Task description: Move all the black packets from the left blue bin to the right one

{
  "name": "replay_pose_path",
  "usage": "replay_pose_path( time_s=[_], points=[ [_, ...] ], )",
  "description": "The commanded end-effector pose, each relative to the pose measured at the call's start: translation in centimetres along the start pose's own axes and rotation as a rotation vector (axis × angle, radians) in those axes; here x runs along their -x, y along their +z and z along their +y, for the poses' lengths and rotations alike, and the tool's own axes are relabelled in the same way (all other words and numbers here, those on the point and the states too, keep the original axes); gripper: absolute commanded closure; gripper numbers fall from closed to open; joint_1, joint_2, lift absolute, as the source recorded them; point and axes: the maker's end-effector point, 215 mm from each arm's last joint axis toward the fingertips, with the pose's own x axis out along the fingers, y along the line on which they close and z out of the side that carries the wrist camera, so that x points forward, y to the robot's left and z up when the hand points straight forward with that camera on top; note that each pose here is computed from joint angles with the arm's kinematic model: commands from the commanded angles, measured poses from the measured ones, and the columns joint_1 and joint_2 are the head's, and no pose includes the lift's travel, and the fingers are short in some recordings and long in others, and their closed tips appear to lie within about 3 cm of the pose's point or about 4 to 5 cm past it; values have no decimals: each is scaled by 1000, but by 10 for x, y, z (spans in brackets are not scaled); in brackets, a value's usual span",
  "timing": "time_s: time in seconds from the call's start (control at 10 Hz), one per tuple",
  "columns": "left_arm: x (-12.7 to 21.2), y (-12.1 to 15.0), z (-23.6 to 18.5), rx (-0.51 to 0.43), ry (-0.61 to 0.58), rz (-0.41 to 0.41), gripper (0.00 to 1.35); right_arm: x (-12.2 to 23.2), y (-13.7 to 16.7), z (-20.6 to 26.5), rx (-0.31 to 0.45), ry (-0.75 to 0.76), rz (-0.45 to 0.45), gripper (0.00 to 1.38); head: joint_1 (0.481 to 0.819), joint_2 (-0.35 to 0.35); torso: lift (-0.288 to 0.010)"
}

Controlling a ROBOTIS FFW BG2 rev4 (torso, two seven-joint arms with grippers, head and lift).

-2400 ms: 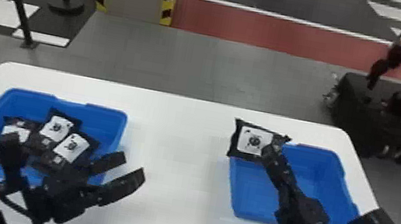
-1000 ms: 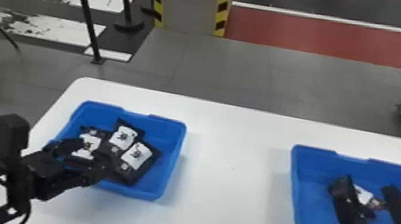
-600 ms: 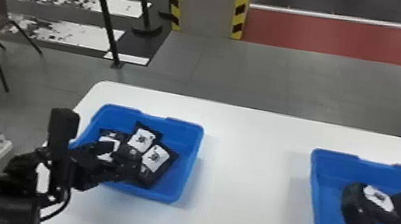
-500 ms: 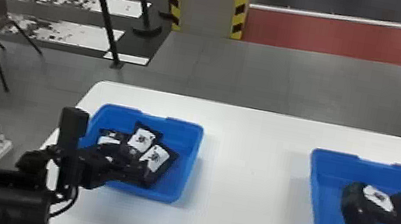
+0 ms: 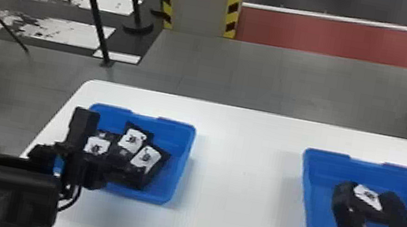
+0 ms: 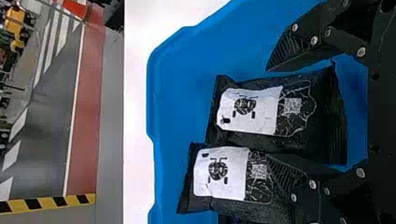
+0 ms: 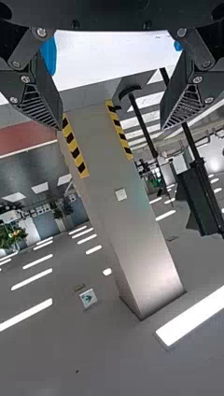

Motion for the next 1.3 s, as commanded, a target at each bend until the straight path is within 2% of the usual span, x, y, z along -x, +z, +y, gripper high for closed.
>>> replay_pose_path(
  time_s=[0.0, 0.2, 0.3, 0.5, 0.7, 0.9, 1.2],
  points=[
    [1, -5, 5, 16, 15, 28, 797, 0, -1, -1, -8, -3, -1, 269, 695, 134, -110],
    [3, -1, 9, -1, 16, 29, 822, 1, -3, -2, -15, -3, 4, 269, 695, 142, -110],
    [5, 0, 15, -19, 37, 24, 1312, 1, -4, -3, -20, -4, 4, 269, 695, 143, -110],
    [9, 7, 15, -29, 24, -39, 1207, 1, -3, -1, -20, 3, 2, 269, 695, 157, -110],
    [27, 30, -11, -66, -46, -146, 1207, -3, 3, 5, -25, 19, -11, 269, 695, 152, -110],
    [63, 49, -48, -112, -97, -243, 1207, -6, 2, 16, -63, 49, -18, 269, 695, 134, -110],
    [67, 64, -120, -155, -260, -323, 1207, -34, -10, 54, -123, 212, 14, 269, 695, 112, -110]
  ],
)
